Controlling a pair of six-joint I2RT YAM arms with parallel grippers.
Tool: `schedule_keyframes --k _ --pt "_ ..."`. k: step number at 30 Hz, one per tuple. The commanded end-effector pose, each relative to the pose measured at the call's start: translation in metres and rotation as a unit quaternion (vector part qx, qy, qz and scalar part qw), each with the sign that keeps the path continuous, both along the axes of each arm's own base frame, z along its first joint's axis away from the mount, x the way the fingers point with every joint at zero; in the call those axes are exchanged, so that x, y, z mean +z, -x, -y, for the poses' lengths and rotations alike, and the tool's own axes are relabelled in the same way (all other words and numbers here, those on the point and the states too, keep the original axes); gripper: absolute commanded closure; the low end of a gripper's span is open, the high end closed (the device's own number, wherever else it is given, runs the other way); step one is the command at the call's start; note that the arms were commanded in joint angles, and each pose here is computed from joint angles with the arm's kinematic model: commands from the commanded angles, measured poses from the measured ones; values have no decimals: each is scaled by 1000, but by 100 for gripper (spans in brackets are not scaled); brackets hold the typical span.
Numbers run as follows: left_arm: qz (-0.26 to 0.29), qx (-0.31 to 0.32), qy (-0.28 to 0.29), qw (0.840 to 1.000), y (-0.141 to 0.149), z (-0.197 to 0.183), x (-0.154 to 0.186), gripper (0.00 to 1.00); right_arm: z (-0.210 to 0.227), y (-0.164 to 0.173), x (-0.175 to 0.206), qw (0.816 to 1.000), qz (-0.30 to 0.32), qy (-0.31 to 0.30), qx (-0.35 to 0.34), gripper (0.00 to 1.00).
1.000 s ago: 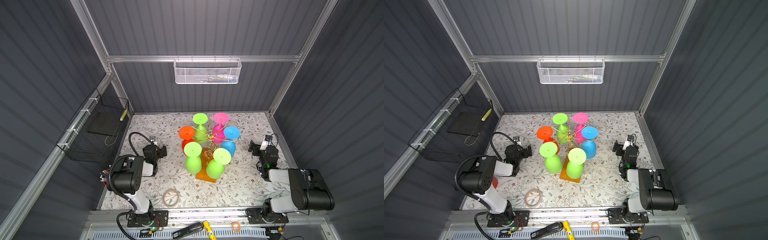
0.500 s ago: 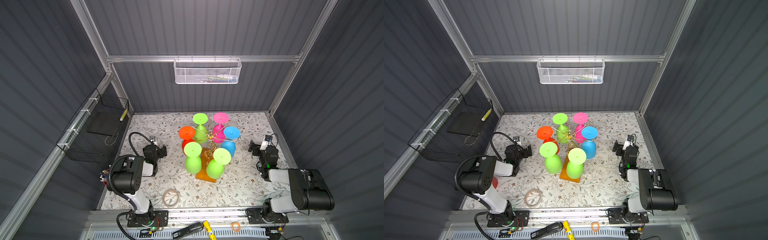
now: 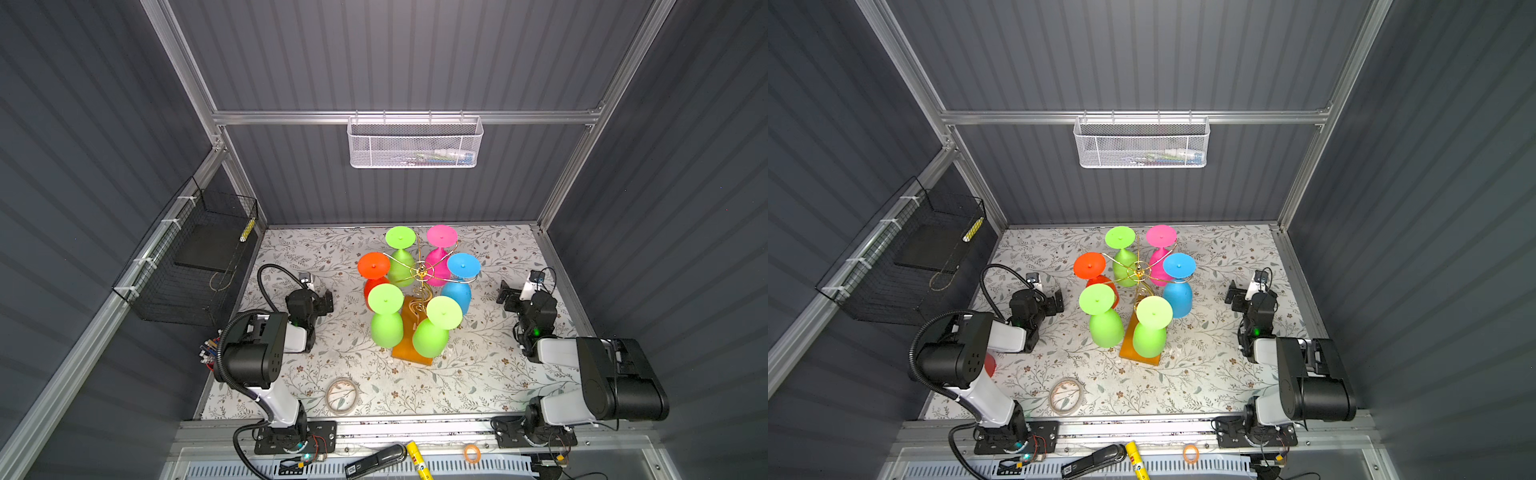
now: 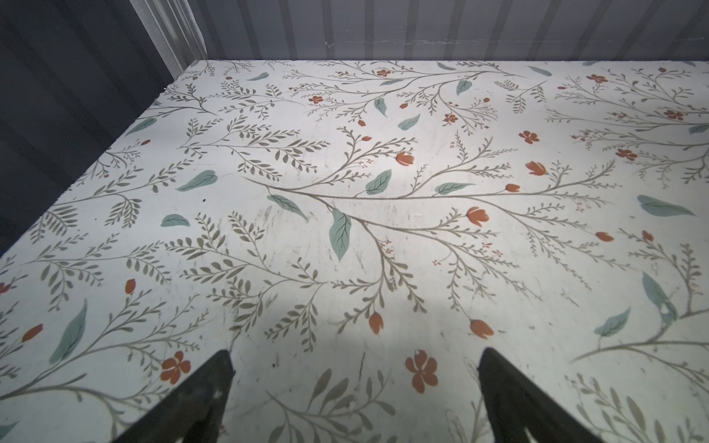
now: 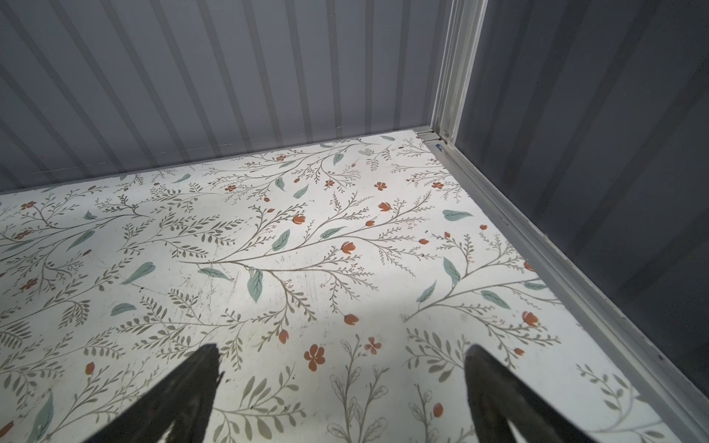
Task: Take the wine glass off the wine glass rack
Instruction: Move the wine glass rack to the top-center of the table.
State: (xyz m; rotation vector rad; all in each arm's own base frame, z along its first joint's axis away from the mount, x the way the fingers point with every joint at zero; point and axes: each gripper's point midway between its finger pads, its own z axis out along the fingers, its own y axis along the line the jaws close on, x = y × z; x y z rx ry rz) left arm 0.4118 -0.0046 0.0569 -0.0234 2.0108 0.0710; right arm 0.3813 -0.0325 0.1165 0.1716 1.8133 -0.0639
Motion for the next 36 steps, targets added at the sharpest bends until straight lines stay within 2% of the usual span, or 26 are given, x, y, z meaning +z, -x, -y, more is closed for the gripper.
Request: schedule_keyframes --k 1,11,19,22,26,30,36 --pt "11 1 -13 1000 -7 1 6 0 1 -1 6 1000 12 7 -4 1" --pt "15 -18 -37 999 -4 14 11 0 4 13 16 999 48 9 -18 1" --pt "36 -2 -55 998 2 15 24 0 18 28 28 996 67 4 -65 1" --pt "28 -10 -74 997 1 23 32 0 23 35 34 994 77 2 -82 1" --pt "22 12 -88 996 -3 20 50 0 34 47 45 988 97 -4 -117 1" --pt "34 35 -59 997 -6 18 80 0 42 53 50 985 92 -16 -145 1" --pt "4 65 -37 997 -9 13 96 0 37 48 63 987 81 -35 -135 1"
